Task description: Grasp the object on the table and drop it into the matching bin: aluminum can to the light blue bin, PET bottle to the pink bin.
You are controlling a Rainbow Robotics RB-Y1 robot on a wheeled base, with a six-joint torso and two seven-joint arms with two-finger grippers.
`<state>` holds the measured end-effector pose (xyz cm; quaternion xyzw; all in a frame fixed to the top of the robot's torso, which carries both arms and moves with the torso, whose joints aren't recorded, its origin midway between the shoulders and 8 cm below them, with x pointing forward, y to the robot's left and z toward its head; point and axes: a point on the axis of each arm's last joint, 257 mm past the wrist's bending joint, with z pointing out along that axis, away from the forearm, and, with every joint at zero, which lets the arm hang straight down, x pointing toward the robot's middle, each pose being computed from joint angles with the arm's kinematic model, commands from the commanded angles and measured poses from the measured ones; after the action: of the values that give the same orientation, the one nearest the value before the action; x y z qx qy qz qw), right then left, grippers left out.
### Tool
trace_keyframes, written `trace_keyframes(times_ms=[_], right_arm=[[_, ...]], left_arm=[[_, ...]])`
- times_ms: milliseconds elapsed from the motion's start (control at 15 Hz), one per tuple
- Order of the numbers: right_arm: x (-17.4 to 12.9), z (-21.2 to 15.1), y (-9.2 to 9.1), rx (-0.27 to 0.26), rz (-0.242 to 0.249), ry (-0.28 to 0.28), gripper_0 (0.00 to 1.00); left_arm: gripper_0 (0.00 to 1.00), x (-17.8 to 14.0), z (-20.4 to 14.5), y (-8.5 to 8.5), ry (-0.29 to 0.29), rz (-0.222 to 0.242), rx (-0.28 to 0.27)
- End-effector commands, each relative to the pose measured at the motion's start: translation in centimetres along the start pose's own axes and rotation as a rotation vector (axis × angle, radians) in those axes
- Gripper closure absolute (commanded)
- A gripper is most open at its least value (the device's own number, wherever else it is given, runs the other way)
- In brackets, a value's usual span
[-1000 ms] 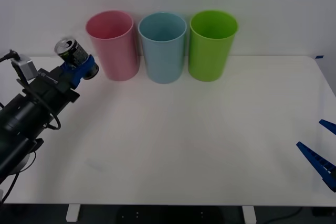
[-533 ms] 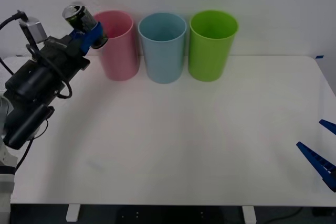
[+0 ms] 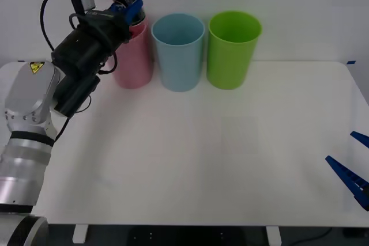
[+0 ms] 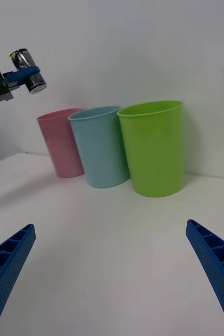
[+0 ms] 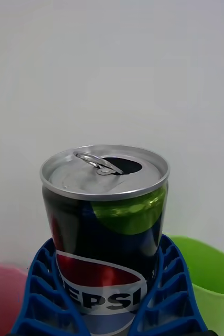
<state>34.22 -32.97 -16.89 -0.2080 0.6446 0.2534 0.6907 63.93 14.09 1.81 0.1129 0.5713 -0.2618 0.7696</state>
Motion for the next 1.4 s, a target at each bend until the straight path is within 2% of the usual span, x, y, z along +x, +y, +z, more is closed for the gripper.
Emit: trace_keyframes(times_ms=[67, 333, 600, 733, 933, 1267, 1333, 1400], right_arm=[[0.0, 0.0, 0.0, 0.0, 0.0, 0.0, 0.0], [0.0, 0.0, 0.0, 0.0, 0.0, 0.0, 0.0], [0.0, 0.0, 0.0, 0.0, 0.0, 0.0, 0.0], [0.0, 0.0, 0.0, 0.0, 0.0, 0.0, 0.0], [0.0, 0.0, 0.0, 0.0, 0.0, 0.0, 0.0], [0.0, 0.0, 0.0, 0.0, 0.0, 0.0, 0.0], [0.0, 0.0, 0.0, 0.0, 0.0, 0.0, 0.0], [0.0, 0.0, 0.0, 0.0, 0.0, 0.0, 0.0]], left_arm=[[1.0, 0.1, 3.9, -0.2, 0.023, 0.012, -0.02], [1.0, 0.8, 8.7, -0.8, 0.066, 0.039, -0.071], [1.0, 2.5, 11.3, -1.2, 0.135, 0.117, -0.107], [1.0, 3.3, 12.4, -2.3, 0.161, 0.14, -0.111], [1.0, 4.0, 12.8, -3.7, 0.163, 0.148, -0.114], [0.98, 4.3, 12.9, -4.0, 0.164, 0.15, -0.112], [0.91, 4.3, 12.9, -4.1, 0.164, 0.148, -0.11], [0.37, 4.3, 12.9, -4.1, 0.165, 0.148, -0.111]])
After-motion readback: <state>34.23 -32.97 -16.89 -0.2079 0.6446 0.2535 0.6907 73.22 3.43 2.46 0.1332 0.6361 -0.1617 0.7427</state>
